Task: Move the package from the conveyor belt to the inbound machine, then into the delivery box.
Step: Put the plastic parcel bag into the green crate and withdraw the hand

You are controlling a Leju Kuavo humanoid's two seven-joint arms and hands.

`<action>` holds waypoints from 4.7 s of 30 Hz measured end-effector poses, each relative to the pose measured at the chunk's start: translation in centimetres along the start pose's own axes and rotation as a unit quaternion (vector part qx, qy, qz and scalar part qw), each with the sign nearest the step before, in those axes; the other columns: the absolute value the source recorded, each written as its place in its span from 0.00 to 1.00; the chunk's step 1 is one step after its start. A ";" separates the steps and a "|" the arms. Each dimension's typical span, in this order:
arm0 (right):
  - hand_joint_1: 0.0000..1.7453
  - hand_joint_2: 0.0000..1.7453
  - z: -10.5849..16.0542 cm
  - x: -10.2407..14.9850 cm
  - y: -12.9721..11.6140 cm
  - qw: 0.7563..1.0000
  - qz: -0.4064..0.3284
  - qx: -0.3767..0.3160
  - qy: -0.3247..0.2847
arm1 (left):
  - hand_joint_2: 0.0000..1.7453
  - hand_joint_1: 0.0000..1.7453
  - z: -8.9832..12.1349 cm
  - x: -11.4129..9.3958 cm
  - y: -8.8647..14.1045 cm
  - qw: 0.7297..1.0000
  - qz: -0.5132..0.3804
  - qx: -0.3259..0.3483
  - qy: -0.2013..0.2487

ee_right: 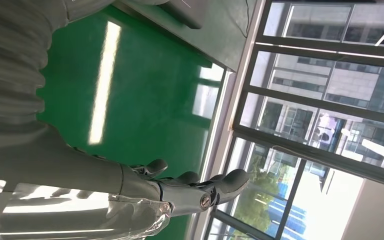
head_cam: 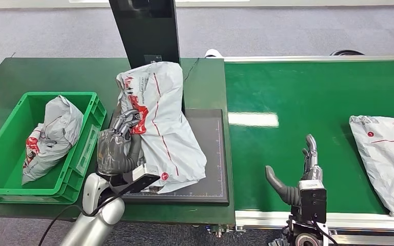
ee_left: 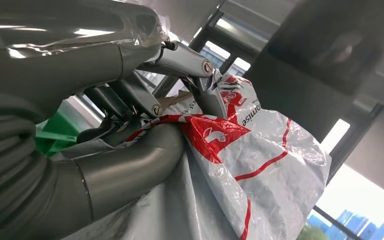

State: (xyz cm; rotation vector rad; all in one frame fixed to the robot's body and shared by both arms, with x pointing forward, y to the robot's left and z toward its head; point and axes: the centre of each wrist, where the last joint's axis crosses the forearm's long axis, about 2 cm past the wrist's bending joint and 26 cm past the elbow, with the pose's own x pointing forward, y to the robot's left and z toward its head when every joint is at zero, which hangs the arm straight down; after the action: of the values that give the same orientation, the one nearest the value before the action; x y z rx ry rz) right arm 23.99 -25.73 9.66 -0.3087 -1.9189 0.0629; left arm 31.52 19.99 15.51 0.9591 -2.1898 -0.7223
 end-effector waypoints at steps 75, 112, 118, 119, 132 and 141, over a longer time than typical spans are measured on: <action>0.00 1.00 0.4 0.4 -1.2 1.000 0.020 -0.005 0.016 | 1.00 1.00 -1.3 -18.7 11.6 0.879 -0.195 -0.055 0.431; 0.00 1.00 -1.8 0.4 -0.3 1.000 0.007 0.002 0.017 | 1.00 0.47 0.1 -25.6 11.0 0.760 -0.046 -0.273 0.588; 0.00 1.00 -1.6 0.3 -0.3 1.000 0.007 0.002 0.020 | 1.00 0.00 0.2 -25.5 11.0 0.751 -0.082 -0.244 0.608; 0.00 1.00 -1.5 0.2 -0.3 1.000 0.007 0.002 0.022 | 1.00 0.00 0.2 -25.5 10.9 0.753 -0.091 -0.232 0.610; 0.00 1.00 -0.8 0.3 -0.3 1.000 0.004 0.001 0.027 | 1.00 0.00 1.8 -24.6 11.2 0.847 -0.113 0.004 0.519; 0.00 1.00 -0.6 0.4 0.2 1.000 -0.006 0.000 0.016 | 1.00 0.00 3.3 -21.6 12.2 0.907 -0.137 0.174 0.358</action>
State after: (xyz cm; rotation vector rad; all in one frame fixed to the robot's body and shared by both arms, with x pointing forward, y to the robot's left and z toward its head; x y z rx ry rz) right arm 24.45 -25.49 10.23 -0.2961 -1.8884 0.0491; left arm 35.41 44.70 14.69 1.4560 -1.5558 -0.0426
